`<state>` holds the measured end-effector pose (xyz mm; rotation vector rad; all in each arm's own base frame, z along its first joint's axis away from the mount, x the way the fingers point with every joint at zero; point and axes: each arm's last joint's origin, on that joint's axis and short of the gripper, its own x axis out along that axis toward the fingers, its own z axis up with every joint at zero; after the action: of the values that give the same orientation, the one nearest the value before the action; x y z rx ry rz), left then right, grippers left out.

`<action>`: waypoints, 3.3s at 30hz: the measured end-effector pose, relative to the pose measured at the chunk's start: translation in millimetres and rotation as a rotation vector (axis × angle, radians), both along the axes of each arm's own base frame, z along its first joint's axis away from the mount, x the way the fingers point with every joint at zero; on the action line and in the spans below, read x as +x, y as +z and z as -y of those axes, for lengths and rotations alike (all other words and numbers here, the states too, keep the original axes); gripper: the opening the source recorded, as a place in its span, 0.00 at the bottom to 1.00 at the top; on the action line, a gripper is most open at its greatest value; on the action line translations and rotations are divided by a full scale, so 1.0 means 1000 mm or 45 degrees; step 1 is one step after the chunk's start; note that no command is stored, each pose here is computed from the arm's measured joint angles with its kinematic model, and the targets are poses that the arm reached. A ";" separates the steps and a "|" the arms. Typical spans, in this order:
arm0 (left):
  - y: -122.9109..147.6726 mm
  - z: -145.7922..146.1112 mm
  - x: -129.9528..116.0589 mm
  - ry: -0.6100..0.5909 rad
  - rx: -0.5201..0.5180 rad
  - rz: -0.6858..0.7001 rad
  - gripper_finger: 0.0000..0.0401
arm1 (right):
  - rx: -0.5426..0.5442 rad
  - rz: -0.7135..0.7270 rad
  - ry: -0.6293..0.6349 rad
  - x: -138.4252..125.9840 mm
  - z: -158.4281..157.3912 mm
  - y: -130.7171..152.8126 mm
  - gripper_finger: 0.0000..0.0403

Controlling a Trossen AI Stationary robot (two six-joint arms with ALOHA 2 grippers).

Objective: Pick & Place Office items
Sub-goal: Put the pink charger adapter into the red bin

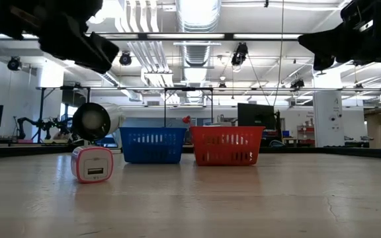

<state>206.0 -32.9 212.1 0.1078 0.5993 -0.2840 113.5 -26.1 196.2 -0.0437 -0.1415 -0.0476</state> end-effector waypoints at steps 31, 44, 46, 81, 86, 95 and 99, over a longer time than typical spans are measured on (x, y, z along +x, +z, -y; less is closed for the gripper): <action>-0.062 0.081 0.106 -0.417 0.163 -0.624 0.61 | 0.014 0.010 0.007 0.000 0.000 0.003 0.02; -0.075 0.088 0.112 -0.481 0.159 -0.589 0.58 | 0.005 0.009 0.015 0.000 0.000 0.003 0.02; -0.079 0.089 0.112 -0.480 0.156 -0.607 0.56 | 0.005 0.009 0.017 0.000 0.000 0.003 0.02; 0.021 0.011 -0.016 0.022 0.078 0.368 0.33 | 0.053 -0.010 0.173 0.000 -0.004 0.000 0.02; 0.022 -0.004 -0.047 0.146 0.041 0.571 0.33 | 0.075 -0.013 0.176 0.000 -0.004 -0.001 0.02; 0.020 -0.014 -0.082 0.311 -0.030 0.915 0.33 | 0.090 -0.022 0.179 0.000 -0.004 -0.004 0.02; 0.011 -0.016 -0.089 0.322 -0.057 0.962 0.33 | 0.093 -0.030 0.178 0.000 -0.004 -0.006 0.02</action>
<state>117.0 -17.1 222.8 0.0865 -0.1461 0.0019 113.6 -22.3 190.4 0.0386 -0.1188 0.0873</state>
